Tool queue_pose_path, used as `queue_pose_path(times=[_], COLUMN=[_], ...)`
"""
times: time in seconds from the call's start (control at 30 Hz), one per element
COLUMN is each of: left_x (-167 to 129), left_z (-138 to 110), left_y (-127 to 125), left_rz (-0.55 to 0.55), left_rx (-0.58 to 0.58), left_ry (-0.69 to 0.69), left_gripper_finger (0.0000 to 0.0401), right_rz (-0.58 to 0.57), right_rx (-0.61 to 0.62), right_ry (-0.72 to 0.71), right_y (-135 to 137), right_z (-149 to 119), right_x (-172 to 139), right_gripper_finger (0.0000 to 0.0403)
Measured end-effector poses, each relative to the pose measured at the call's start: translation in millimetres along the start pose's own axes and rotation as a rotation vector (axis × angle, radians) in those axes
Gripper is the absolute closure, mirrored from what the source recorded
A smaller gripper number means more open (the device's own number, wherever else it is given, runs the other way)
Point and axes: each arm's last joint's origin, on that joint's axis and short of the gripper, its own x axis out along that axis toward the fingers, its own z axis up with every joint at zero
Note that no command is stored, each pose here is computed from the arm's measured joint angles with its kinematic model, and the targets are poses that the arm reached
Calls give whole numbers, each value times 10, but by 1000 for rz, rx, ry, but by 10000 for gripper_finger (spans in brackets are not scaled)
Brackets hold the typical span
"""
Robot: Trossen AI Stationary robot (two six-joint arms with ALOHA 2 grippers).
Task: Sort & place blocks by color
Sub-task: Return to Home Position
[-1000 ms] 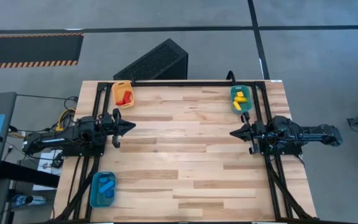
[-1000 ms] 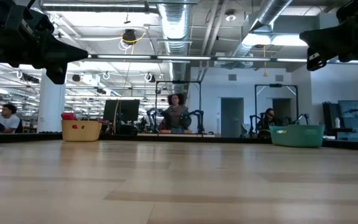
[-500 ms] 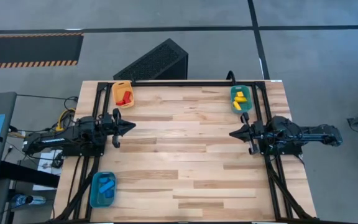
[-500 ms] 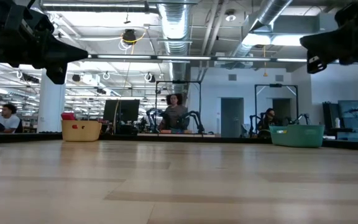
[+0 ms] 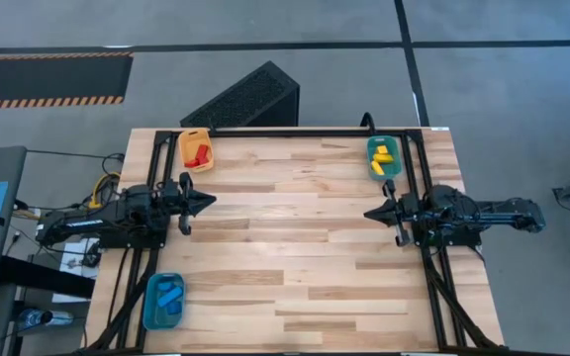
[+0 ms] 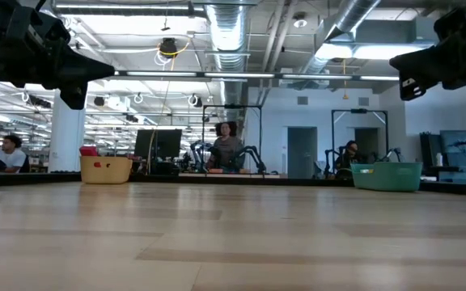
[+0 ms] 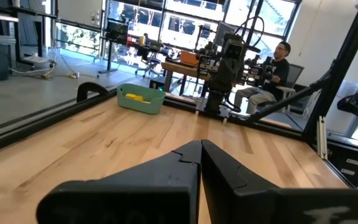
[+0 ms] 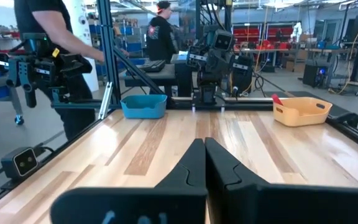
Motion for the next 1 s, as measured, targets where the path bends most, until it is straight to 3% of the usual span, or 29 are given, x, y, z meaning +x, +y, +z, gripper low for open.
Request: queue_pose_path(times=[1.0], left_x=[0], left_z=[1], left_y=[0], left_rz=[0], left_rx=[0], left_ry=[0], left_gripper_finger=[401], right_rz=[-1], right_rx=[2], right_ry=[15], right_y=[-1], right_z=[-14], right_x=[0], right_gripper_finger=[396])
